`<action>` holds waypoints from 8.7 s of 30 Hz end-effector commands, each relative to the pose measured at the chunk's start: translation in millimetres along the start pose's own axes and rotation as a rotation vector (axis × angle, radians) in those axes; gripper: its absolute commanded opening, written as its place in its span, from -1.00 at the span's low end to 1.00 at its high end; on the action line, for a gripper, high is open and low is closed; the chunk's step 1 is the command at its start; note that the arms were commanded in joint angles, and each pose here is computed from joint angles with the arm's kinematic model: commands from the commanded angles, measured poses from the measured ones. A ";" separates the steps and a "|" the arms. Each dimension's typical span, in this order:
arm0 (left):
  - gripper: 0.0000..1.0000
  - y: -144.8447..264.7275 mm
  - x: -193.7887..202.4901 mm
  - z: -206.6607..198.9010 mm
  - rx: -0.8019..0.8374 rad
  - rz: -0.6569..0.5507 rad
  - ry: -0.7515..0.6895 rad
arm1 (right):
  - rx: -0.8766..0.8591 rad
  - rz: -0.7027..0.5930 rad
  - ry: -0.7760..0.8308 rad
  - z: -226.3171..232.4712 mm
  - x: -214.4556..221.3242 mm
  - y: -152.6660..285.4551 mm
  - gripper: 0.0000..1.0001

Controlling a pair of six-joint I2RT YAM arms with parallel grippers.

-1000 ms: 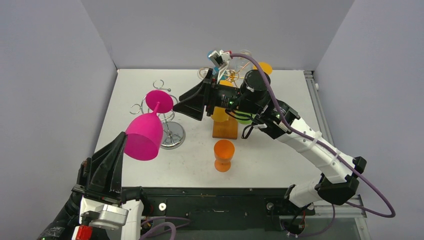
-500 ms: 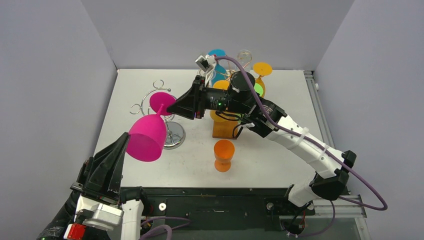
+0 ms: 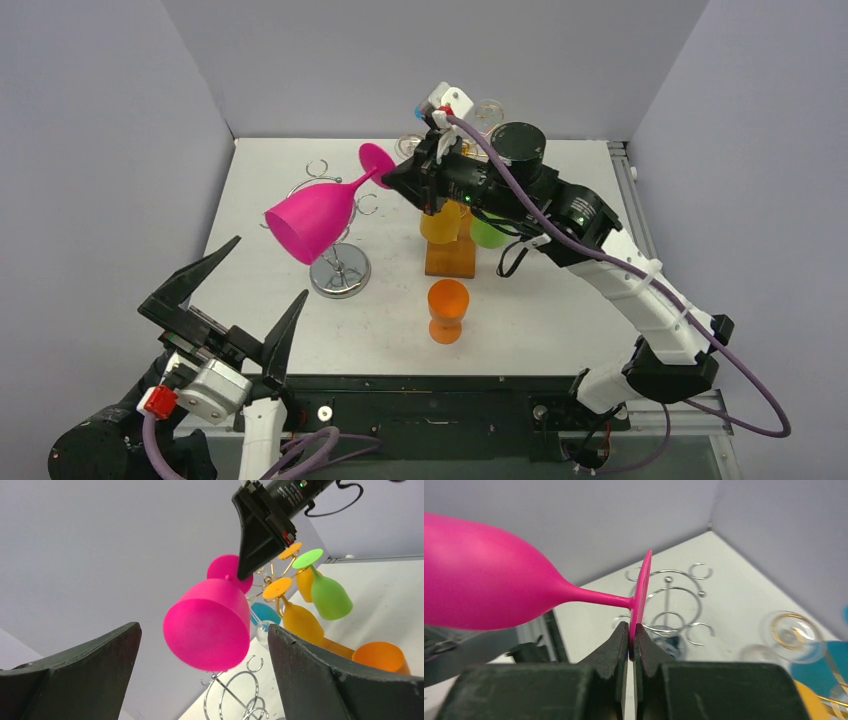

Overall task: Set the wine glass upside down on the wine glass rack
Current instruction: Turn the wine glass upside down at the wine rack, then pick up the wine glass at the center of the board, then turn the wine glass upside down at the wine rack.

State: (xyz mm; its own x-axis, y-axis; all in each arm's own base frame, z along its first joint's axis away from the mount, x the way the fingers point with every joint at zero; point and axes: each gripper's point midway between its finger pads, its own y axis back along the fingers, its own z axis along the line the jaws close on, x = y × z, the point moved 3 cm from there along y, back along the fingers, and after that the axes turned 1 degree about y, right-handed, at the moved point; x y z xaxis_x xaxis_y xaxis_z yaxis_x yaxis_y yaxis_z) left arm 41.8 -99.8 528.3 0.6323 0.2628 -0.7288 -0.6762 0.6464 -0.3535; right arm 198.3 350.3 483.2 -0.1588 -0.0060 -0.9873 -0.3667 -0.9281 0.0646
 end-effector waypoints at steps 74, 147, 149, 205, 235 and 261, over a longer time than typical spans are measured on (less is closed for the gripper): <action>-1.00 -11.1 89.2 -36.1 0.466 -0.015 -0.395 | -0.011 -0.044 0.990 112.9 33.8 17.1 -0.24; -1.00 -11.6 297.0 -42.7 0.636 0.370 -0.704 | 0.374 0.178 0.156 -40.6 121.0 56.6 -0.17; -1.00 -10.8 299.0 -43.4 0.639 0.375 -0.704 | 0.380 0.185 0.148 -41.7 124.6 58.0 -0.17; 0.92 -35.3 138.5 13.7 -0.017 0.290 0.396 | 0.477 0.595 -0.136 -67.6 284.7 103.4 -0.20; 0.73 -61.3 138.5 -16.8 0.206 0.268 0.826 | 0.197 -0.234 0.009 -3.2 6.1 135.1 -1.00; 0.33 -82.8 119.8 -12.0 0.359 0.155 0.893 | 0.036 -0.462 -0.026 19.8 -24.5 103.9 -1.00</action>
State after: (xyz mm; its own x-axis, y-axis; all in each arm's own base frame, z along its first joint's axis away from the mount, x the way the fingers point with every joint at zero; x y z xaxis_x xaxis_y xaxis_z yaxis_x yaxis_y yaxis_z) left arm 157.0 -129.8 448.7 -0.1075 -0.1580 -0.9816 -0.4856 0.8699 -0.0869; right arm 155.6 259.0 496.7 -0.0269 0.3406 -0.9398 -0.4853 -0.8264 -0.2856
